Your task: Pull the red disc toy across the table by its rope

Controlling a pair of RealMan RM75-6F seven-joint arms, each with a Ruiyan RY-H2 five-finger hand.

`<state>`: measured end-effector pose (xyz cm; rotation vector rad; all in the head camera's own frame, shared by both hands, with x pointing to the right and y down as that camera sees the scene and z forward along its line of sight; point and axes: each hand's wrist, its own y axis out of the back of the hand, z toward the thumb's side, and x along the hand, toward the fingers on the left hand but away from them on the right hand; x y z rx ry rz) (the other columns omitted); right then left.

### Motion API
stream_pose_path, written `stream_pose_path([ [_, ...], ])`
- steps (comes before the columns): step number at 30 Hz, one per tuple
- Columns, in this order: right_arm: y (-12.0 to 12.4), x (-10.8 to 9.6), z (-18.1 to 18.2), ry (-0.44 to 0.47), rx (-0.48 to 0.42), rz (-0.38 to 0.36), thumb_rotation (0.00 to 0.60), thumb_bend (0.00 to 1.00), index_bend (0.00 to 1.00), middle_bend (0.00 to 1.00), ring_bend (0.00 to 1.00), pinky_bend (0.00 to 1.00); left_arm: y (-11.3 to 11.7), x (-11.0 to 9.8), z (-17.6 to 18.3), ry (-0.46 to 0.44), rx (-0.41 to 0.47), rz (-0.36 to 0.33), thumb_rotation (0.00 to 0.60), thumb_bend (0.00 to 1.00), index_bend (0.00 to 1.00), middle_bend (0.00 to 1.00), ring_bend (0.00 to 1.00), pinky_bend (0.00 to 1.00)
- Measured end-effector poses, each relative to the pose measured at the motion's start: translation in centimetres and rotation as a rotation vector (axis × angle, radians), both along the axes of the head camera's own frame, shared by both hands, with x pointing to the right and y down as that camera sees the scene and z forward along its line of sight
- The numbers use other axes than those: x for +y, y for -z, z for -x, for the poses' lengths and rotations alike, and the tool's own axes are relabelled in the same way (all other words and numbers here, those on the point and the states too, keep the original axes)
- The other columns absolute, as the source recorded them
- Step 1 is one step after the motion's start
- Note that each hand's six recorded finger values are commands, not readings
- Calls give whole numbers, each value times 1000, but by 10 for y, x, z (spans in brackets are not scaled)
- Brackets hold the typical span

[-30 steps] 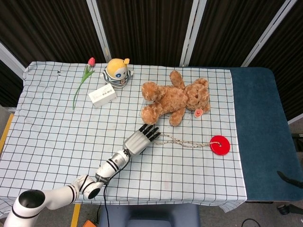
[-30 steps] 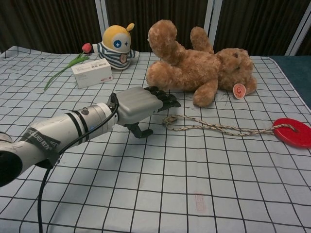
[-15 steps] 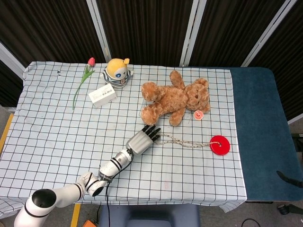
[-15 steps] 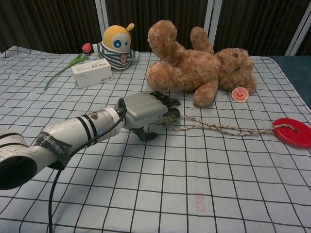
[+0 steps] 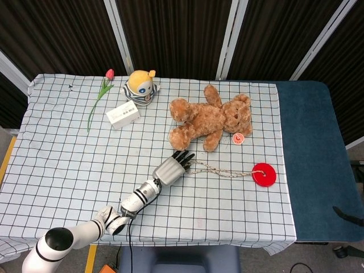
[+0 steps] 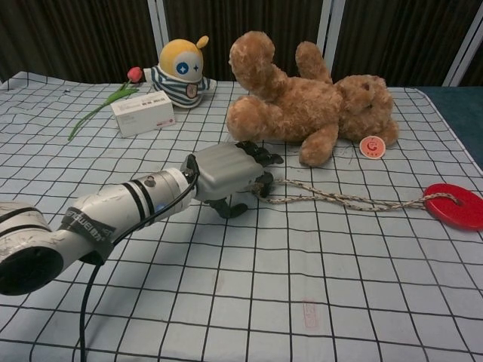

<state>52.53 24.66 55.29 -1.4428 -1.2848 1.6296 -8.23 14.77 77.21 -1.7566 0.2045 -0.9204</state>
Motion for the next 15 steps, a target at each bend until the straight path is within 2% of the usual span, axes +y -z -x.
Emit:
stream_pose_path([
  [7,-2,0,1,4,-1,4,600,29,0,0,0,0,0,-1,6,7,-5,-8,600,475,637,58,0,88],
  [15,-2,-1,3,7,2,6,600,29,0,0,0,0,-1,-1,15,9,-17,-20,600,532,734,89,0,94],
])
